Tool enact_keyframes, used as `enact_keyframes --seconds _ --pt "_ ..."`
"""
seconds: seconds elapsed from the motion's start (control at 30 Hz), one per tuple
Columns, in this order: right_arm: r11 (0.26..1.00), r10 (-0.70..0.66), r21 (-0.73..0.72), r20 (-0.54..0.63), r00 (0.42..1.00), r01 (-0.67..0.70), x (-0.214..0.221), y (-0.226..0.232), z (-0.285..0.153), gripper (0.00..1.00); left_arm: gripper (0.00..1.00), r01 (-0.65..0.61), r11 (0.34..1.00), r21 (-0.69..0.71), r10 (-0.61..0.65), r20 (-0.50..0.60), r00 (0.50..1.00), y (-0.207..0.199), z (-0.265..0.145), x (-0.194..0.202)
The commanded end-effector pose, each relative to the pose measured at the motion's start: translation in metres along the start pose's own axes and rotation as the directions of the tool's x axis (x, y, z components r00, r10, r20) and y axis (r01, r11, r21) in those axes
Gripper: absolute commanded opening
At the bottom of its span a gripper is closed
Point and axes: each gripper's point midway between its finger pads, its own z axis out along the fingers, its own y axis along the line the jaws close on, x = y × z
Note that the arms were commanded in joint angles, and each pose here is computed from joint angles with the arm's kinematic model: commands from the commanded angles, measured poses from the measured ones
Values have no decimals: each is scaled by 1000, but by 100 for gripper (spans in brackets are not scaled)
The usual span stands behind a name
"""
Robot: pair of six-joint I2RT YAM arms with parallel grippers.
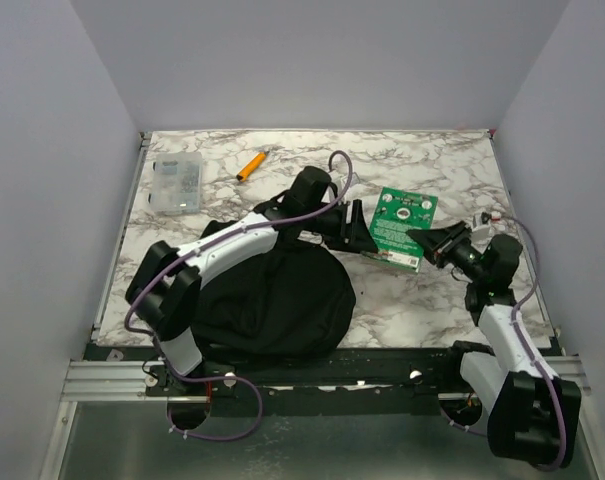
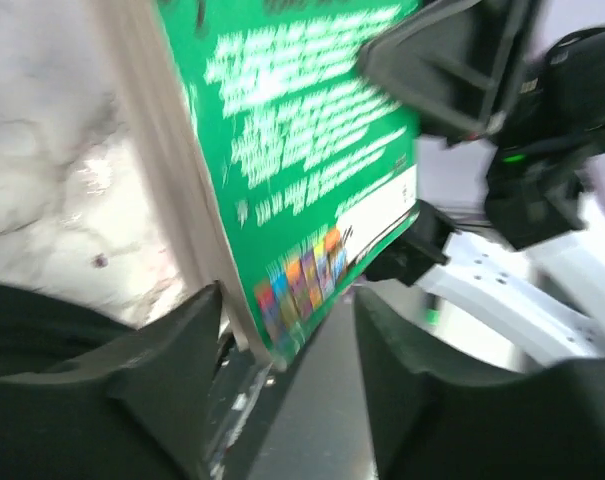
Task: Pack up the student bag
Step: Pick up the book from the center of the board.
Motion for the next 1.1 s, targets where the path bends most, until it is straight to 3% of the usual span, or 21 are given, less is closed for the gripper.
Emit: enact_keyframes --seconds 0.0,0.1,0.17,0.3,0.43,0.6,0.87,1.07 --pt "944 -301 151 20 953 295 -28 27 -4 8 65 -237 942 -237 264 87 961 -2 -60 -3" --pt "904 -398 146 -50 916 401 -32 52 -5 4 75 -288 892 -349 346 114 931 -2 -97 -1" --pt "905 -415 52 -110 903 422 -23 72 -3 4 81 -304 888 -344 369 140 919 -12 -117 4" --pt "890 -447 -205 -215 868 407 5 123 -11 4 90 -271 943 -193 311 226 923 -41 -147 19" --pt "866 -462 -352 -290 838 355 31 165 -21 0 98 -251 964 89 205 353 913 -81 -176 24" --pt "857 -433 -450 -365 824 251 68 203 -21 0 98 -216 949 227 112 399 910 -111 -190 26" --pt "816 -359 -577 -451 817 41 100 245 -28 0 99 -342 886 311 125 551 825 -152 -225 29" --pt "791 -327 -609 -506 798 -62 120 258 -23 0 98 -335 875 349 95 556 826 -161 -229 28"
